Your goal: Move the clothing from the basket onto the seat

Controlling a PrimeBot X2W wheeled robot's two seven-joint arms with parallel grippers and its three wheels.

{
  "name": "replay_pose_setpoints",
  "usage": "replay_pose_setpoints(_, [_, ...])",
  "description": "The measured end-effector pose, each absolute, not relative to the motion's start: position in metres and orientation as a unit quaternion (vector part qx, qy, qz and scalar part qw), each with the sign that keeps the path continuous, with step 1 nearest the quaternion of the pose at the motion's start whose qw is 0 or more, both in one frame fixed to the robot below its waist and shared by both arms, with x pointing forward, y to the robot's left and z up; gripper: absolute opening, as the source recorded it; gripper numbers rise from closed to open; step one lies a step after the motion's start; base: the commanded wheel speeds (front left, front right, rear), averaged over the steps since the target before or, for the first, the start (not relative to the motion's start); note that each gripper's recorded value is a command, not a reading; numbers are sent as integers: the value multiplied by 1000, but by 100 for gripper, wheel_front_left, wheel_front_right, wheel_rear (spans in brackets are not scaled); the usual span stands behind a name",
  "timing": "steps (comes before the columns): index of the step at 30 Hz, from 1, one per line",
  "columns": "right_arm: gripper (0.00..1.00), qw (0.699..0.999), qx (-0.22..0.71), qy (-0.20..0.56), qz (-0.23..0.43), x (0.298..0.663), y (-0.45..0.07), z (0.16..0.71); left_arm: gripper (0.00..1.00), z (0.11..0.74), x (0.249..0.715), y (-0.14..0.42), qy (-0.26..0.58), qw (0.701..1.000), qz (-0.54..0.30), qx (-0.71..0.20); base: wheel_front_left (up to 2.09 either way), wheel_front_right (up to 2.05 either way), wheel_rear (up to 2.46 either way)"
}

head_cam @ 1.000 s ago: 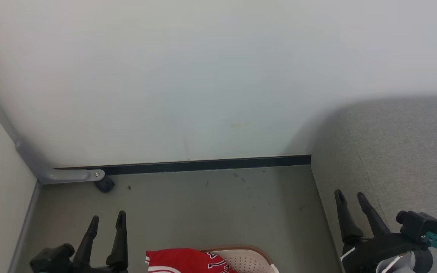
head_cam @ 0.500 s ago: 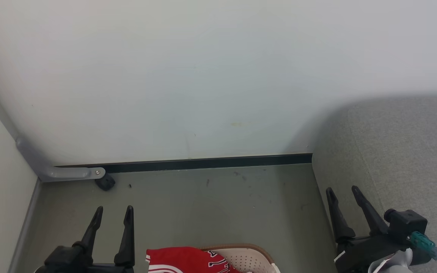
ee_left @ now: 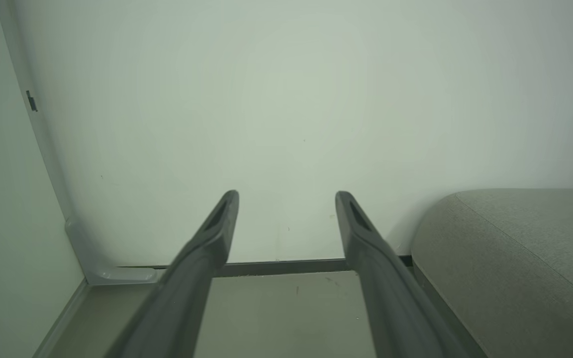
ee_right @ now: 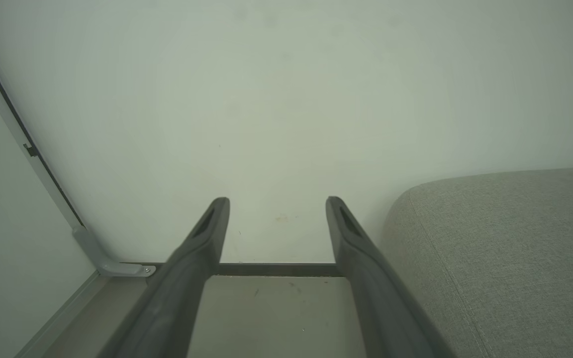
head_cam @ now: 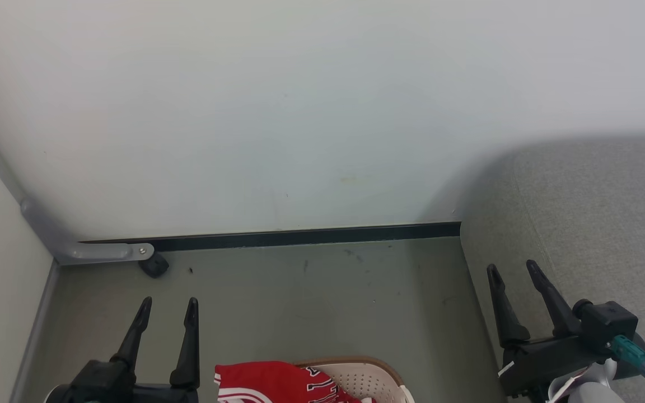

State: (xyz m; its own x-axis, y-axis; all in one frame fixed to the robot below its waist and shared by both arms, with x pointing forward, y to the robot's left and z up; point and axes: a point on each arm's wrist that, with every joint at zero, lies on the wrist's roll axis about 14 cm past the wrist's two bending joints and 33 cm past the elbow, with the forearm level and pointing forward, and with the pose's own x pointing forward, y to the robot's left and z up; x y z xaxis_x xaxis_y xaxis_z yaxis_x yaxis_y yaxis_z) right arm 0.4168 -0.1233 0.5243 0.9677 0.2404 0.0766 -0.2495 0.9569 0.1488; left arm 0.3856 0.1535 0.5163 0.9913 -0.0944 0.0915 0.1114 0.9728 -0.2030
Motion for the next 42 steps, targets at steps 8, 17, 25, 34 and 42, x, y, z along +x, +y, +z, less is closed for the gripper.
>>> replay_pose_setpoints(8, [100, 988, 87, -27, 123, 418, -124, 523, 100, 513, 387, 152, -37, 992, -54, -111, 0, 0, 0])
replay_pose_setpoints(17, [100, 987, 93, -12, 128, 422, -124, 509, 100, 497, 396, 144, -13, 991, -70, -117, 0, 0, 0])
replay_pose_setpoints(25, [100, 988, 100, 7, 121, 430, -129, 492, 100, 471, 413, 126, 25, 987, -94, -125, 0, 0, 0])
replay_pose_setpoints(34, [100, 989, 101, 16, 104, 446, -140, 479, 100, 437, 434, 102, 72, 981, -123, -130, 0, 0, 0])
replay_pose_setpoints(42, [100, 991, 96, 16, 90, 470, -151, 471, 100, 382, 436, 78, 157, 967, -152, -128, 0, 0, 0])
